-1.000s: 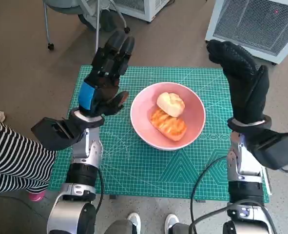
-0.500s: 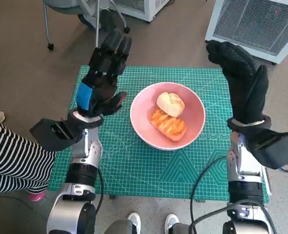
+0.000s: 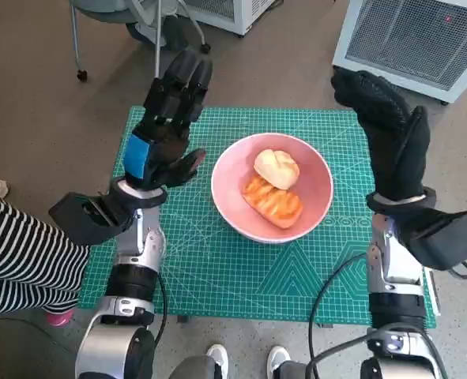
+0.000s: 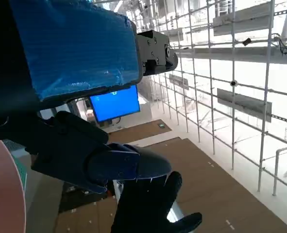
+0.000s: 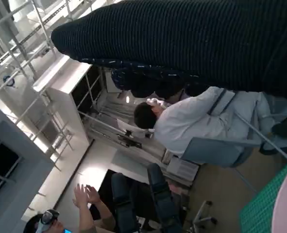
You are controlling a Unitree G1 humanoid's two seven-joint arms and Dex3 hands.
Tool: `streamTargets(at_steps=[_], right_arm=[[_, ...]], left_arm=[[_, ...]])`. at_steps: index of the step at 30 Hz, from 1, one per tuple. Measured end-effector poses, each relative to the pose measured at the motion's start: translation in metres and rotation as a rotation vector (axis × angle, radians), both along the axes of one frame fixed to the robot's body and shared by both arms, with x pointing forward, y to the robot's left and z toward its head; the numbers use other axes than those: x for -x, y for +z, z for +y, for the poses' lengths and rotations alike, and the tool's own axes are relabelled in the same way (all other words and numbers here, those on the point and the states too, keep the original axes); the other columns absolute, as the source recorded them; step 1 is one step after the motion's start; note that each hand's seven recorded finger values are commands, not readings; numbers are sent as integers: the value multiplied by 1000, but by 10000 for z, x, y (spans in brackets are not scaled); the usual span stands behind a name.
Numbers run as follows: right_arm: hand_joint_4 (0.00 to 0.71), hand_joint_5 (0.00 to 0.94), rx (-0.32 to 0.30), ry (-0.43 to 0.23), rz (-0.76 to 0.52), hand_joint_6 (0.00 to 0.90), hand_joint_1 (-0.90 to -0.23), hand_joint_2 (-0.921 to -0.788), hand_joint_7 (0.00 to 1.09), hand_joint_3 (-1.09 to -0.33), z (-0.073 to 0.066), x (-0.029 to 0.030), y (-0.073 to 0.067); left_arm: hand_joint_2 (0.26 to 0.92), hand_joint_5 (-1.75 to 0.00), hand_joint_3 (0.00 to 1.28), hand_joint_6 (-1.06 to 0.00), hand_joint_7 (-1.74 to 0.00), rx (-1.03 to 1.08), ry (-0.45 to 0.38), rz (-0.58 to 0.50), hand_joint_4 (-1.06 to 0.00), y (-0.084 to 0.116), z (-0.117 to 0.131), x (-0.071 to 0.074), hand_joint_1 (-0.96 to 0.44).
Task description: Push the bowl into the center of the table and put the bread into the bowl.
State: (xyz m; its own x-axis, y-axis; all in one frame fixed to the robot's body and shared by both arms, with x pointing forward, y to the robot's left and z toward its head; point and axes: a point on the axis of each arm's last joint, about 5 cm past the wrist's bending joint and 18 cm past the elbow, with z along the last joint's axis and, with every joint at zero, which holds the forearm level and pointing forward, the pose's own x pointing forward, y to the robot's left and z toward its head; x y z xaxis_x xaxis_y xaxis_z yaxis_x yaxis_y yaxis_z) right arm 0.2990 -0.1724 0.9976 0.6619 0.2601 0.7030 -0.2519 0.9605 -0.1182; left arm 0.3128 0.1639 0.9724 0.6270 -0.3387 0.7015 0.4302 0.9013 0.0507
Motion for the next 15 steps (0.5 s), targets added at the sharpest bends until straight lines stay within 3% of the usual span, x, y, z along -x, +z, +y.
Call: streamTargets(at_steps=[15], right_arm=[[175, 0, 0, 8, 6, 89, -715, -921, 390, -679, -7, -7, 6]], left_arm=[[921, -8, 315, 1, -322, -21, 2, -10, -59, 37, -35, 0, -696]])
